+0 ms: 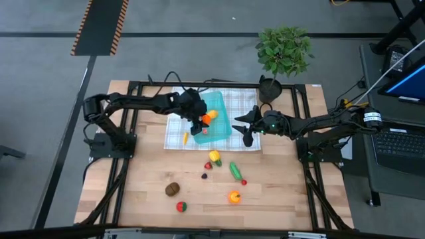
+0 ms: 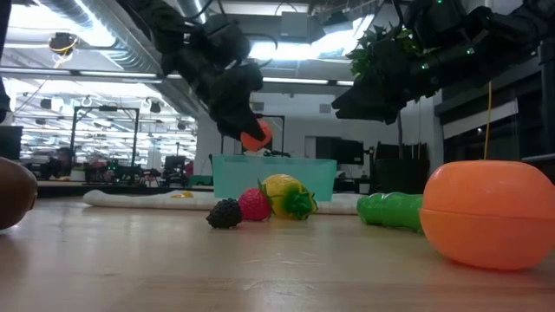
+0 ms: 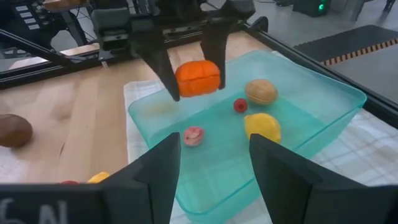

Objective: Pick and placing Produce into tupperware
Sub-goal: Put the orange tangerine into the blue bin

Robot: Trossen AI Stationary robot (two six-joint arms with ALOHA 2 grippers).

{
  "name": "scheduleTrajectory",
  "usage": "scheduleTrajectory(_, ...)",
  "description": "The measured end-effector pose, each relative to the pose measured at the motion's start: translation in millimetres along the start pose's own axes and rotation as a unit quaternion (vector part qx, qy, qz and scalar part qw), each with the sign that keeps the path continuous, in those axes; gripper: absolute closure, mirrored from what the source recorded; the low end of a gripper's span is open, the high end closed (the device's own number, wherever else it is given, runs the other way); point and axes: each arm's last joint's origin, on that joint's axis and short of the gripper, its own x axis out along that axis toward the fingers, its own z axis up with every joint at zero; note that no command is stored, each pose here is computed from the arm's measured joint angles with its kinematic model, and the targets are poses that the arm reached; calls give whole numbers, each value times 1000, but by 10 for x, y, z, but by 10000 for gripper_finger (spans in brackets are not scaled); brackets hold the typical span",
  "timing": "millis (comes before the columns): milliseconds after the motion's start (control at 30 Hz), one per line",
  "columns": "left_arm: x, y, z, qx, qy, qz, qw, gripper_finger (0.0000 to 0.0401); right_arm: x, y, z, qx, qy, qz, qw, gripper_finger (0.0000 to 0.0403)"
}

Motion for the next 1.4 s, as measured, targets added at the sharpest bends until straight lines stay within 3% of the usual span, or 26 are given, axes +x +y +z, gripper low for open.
scheduleTrajectory(667,683,183,298,16,94,-15,995,162,0,-4,-15,-4,8,-1,1000,208)
scheduleTrajectory(833,835,213,208,9,129,-18,991,161,0,-6,-20,-5,11,-2,1000,208)
scheduleTrajectory(1400,847,205,177,21,145,-3,989,141,0,-10,-34,-15,18,-3,1000,208)
